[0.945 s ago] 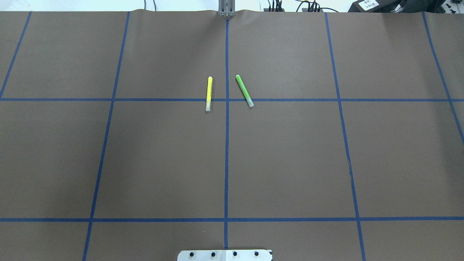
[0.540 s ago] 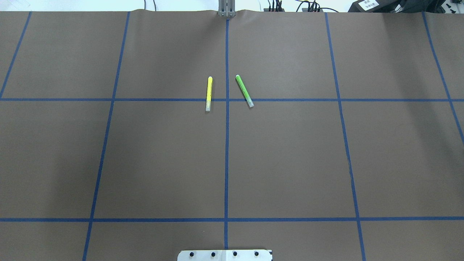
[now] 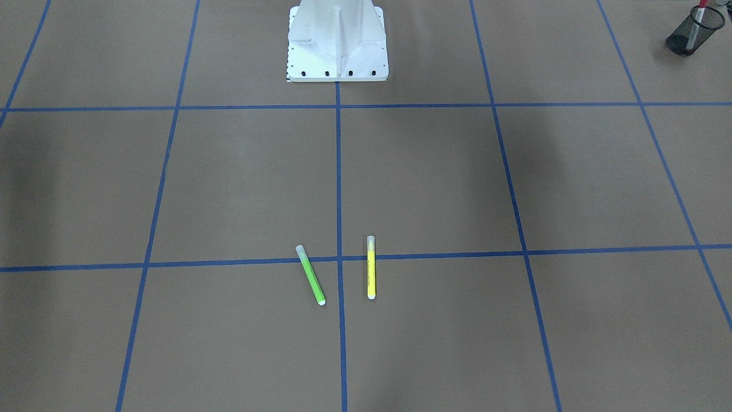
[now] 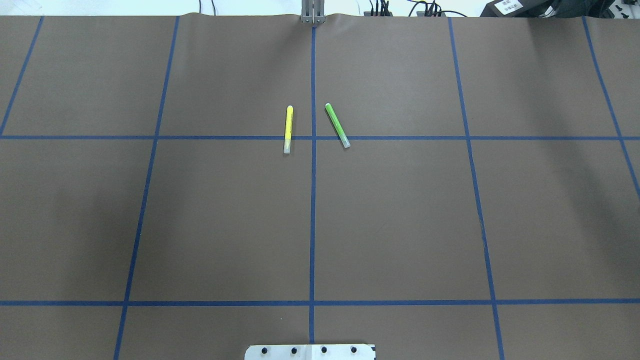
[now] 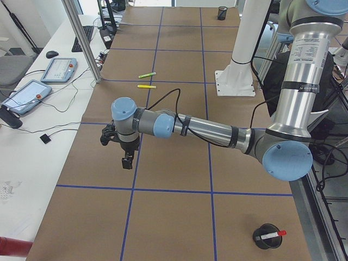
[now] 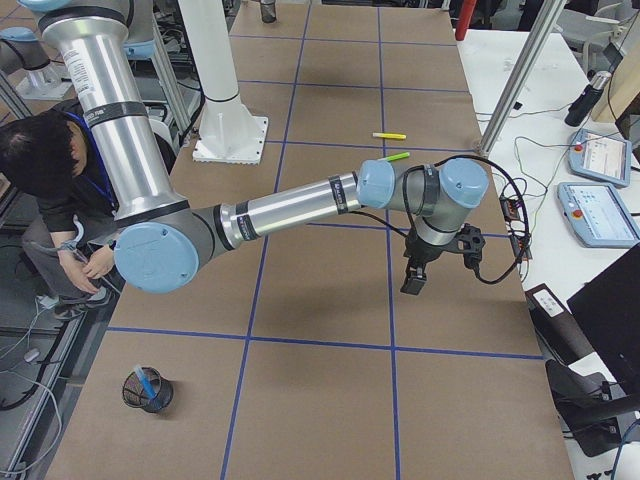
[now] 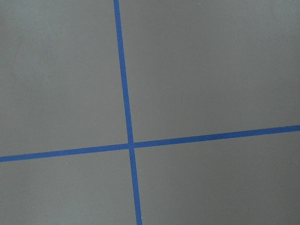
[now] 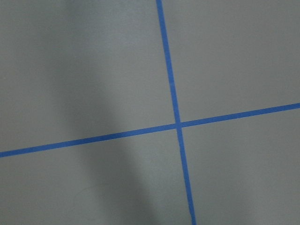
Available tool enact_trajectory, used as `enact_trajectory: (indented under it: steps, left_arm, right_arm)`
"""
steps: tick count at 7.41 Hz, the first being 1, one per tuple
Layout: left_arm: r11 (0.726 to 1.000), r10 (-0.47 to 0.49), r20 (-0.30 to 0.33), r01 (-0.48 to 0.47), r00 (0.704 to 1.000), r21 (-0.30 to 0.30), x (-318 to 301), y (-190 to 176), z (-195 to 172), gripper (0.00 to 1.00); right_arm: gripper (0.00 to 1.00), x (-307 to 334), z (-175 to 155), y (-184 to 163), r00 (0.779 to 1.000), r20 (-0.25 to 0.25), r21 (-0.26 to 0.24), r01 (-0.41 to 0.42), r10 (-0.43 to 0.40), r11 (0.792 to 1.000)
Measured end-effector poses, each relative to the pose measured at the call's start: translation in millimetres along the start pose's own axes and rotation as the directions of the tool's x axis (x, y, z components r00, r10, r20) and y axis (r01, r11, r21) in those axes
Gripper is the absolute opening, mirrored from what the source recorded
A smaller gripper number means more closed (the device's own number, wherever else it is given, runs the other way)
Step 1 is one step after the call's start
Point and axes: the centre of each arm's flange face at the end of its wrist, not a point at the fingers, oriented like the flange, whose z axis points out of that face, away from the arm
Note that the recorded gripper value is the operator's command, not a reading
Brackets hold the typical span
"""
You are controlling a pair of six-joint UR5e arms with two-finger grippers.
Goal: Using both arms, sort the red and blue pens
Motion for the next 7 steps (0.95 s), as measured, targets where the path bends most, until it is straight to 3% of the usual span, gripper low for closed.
enact_trajectory:
  steps: [3, 7]
  left_arm:
    - [0.999, -0.007, 0.005, 0.008, 1.000, -0.040, -45.6, 37.6, 21.5, 1.00]
    - [0.998, 0.004, 0.006, -0.003, 1.000, -0.058, -77.0, 69.8, 28.1, 1.00]
  right_arm:
    - [1.00, 57.4, 57.1, 35.5, 0.998, 0.005, 0.080, 0.065, -0.066, 0.995]
    - [1.00, 72.8, 71.5, 49.7, 0.999, 0.032, 0.075, 0.018, -0.020, 0.997]
